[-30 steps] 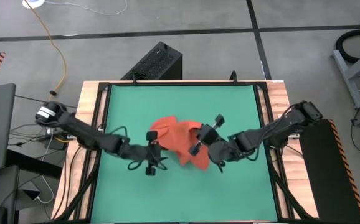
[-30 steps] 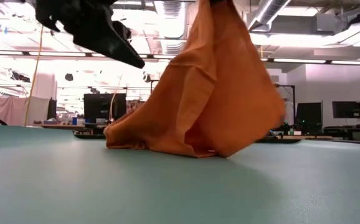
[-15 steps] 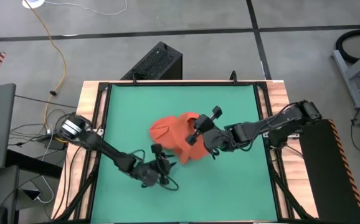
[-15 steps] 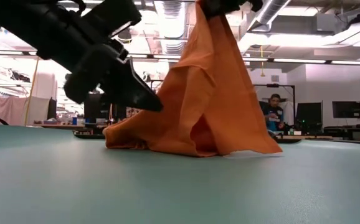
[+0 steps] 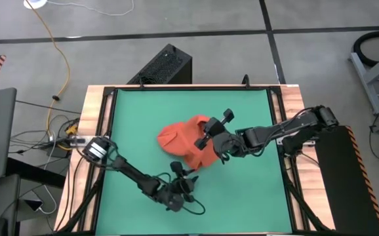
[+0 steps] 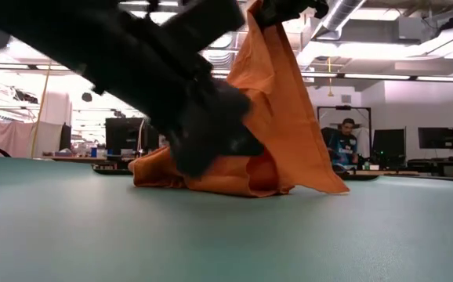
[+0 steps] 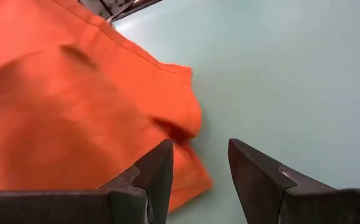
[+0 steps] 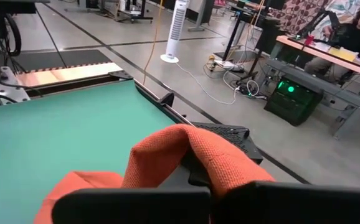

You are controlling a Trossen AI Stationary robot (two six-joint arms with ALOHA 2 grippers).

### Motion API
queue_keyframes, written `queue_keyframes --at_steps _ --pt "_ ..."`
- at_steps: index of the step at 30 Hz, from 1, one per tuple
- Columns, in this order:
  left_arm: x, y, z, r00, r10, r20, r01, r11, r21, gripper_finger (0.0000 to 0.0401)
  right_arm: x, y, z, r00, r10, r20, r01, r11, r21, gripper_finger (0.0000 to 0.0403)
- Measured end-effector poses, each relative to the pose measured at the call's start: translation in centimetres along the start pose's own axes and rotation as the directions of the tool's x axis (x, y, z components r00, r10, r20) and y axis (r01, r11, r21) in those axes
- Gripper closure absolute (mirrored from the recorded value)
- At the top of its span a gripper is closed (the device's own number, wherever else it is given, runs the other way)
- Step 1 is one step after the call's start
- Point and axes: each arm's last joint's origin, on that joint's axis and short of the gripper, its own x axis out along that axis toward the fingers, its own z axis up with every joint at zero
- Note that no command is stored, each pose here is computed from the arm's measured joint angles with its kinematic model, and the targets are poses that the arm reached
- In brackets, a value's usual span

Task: Roll towel
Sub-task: Roll the orange towel

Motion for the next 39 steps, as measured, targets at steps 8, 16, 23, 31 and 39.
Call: queue_keyframes --at_steps 8,16,23,31,39 --pt "1.9 -0.8 -0.8 0.975 0.217 -0.043 -0.213 0.974 0.073 0.0256 -0.3 0.2 0.0 1.000 0.010 0.004 -0.010 1.000 -0.016 0.0399" --pt "2.9 0.1 -1.7 0.972 0.197 -0.127 -0.200 0.980 -0.008 0.0275 -0.7 0.4 0.0 1.000 0.023 0.005 -0.023 0.998 -0.051 0.0398" --pt "4.2 1.2 -2.9 0.958 0.092 -0.270 -0.115 0.991 -0.074 0.0390 -1.2 0.7 -0.1 0.999 0.039 0.010 -0.038 0.996 -0.078 0.0397" --pt "0.6 2.6 -1.8 0.940 0.121 -0.320 -0.119 0.993 0.026 0.0401 -2.3 -0.4 0.8 0.999 -0.018 0.036 0.023 0.990 -0.139 0.0397" --pt "-5.5 8.0 3.1 0.942 0.196 -0.272 -0.179 0.980 0.084 0.0401 -4.2 -3.2 1.7 1.000 -0.007 0.015 0.009 0.996 -0.092 0.0397"
